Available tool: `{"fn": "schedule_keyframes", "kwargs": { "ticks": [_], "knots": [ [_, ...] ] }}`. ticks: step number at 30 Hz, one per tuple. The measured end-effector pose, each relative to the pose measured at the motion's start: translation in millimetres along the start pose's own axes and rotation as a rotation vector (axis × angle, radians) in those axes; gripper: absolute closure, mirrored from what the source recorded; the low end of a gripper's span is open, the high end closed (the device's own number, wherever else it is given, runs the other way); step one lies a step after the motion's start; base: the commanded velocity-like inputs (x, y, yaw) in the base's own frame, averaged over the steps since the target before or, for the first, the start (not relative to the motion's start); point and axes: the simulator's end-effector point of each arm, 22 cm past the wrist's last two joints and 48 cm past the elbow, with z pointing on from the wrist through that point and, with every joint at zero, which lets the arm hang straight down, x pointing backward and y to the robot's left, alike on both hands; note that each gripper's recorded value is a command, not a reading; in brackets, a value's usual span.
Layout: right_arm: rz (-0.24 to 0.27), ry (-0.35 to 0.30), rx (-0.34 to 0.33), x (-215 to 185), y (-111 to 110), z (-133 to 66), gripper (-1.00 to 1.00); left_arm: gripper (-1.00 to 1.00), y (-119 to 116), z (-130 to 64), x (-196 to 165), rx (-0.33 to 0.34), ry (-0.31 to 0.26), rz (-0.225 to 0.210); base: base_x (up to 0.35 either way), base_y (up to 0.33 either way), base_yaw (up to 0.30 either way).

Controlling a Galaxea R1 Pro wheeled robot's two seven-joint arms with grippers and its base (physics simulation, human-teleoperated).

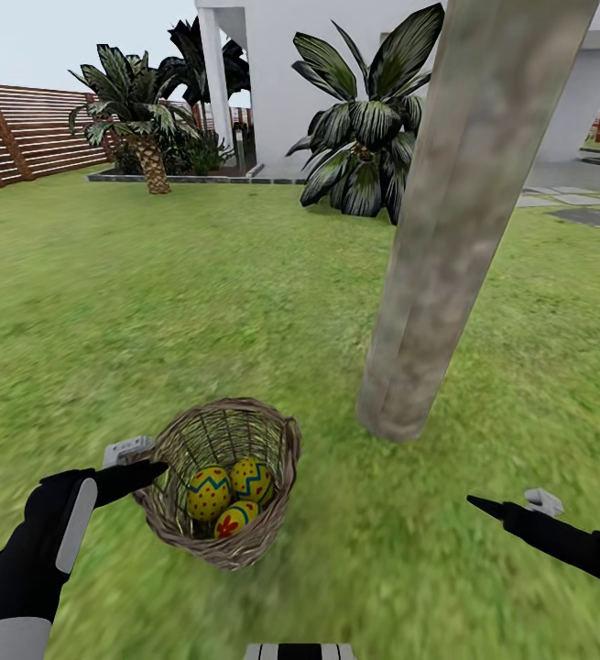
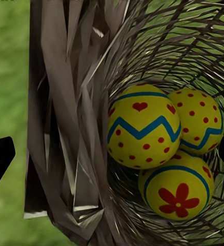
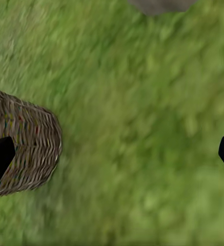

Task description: Take the three Easter eggs out of the wicker basket on the lawn in the garden, then place them on the lawn next to a single tree (choose any tree) so that all three eggs are next to the same tree and none are left in the basket.

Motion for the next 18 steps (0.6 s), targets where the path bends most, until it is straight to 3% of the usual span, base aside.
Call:
{"fn": "schedule_keyframes", "kwargs": {
  "ticks": [18],
  "knots": [
    [0.0,0.0,0.0,0.2,-0.1,0.0,-1.0,-1.0,0.3,-1.3,-2.3,0.0,-0.006,0.0,0.0,0.0,0.0]
  ]
}}
